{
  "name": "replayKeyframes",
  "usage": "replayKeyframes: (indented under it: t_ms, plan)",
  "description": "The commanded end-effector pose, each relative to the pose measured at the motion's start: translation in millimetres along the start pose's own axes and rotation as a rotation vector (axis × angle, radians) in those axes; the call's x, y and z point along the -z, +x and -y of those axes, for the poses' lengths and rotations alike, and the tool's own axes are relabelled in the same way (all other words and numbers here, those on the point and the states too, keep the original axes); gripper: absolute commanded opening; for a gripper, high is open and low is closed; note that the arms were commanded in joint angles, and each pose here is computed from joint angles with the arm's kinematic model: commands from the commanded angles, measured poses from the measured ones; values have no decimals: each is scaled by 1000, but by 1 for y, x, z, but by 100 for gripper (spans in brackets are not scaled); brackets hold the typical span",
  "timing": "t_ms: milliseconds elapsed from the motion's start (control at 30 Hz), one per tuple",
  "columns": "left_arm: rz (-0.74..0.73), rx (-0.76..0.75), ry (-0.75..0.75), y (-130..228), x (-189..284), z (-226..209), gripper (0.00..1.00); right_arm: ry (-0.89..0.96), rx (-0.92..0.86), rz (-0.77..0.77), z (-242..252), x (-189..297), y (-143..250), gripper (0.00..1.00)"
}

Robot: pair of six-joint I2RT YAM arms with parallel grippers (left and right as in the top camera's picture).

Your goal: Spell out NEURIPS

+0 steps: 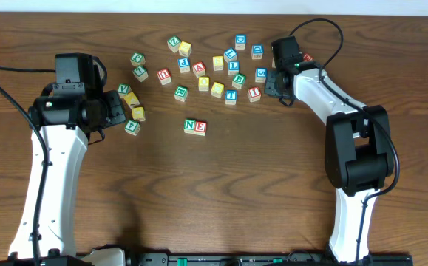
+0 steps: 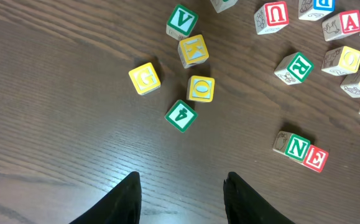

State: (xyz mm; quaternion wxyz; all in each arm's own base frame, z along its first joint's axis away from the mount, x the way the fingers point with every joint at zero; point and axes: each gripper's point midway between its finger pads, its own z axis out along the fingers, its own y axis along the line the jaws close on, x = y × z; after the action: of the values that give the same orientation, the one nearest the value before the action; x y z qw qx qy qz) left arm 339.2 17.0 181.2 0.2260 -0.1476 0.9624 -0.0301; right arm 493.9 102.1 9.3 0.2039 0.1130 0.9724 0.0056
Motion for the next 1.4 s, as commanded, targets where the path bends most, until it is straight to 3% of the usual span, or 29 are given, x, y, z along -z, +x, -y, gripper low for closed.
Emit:
replayKeyframes:
  t_ms: [0, 400, 667, 1367]
  plan:
    - [0, -3, -7, -2, 0, -2, 43, 26, 22, -17, 4, 5, 2, 25]
    - [4, -3, -6, -3, 0, -2, 43, -25, 179, -110, 1, 35, 21, 25]
    - [4, -3, -6, -3, 0, -2, 43, -18, 282, -231, -3, 46, 56, 25]
    - [4, -3, -7, -3, 0, -2, 43, -94, 713, -271, -80, 67, 120, 27]
